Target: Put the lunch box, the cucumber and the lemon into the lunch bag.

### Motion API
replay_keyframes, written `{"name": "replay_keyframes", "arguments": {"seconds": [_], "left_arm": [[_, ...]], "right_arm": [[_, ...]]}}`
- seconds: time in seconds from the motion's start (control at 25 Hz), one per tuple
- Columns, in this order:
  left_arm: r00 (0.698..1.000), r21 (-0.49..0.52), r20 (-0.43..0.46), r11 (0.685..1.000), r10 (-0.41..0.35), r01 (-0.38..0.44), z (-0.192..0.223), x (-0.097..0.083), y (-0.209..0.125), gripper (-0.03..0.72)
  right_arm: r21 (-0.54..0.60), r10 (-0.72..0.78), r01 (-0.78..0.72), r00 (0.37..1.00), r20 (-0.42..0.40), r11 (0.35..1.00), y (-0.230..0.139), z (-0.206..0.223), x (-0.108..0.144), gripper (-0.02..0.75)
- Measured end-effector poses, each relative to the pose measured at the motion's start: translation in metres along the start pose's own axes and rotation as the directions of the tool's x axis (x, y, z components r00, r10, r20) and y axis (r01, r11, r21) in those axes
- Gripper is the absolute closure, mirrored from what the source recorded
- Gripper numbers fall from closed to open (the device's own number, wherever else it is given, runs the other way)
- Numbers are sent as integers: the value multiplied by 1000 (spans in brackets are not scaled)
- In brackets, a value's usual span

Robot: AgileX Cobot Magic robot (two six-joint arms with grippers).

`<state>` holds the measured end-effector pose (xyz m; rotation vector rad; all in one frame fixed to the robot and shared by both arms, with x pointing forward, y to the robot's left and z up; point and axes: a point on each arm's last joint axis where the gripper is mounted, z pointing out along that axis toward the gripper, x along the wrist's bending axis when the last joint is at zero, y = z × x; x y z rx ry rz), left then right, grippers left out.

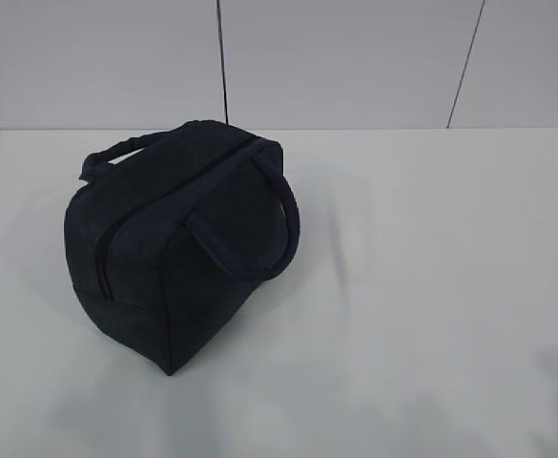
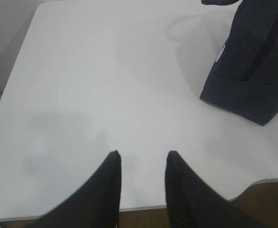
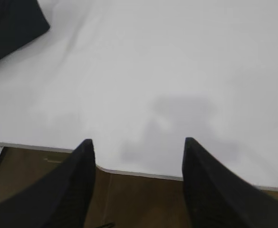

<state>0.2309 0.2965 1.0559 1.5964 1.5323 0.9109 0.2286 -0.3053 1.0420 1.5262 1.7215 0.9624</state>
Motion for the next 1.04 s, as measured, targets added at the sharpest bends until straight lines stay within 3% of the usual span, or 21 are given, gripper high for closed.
{"name": "replay_keyframes", "arguments": {"seconds": [0.16,1.04], "left_arm": [[1000,0,2,1000,-1,1,0,0,0,463],[1000,0,2,1000,-1,1,0,0,0,463]], "right_arm": [[-3,31,-31,998,50,1000,0,0,1,302],[-3,33,-33,998,50,999,0,0,1,302]]}}
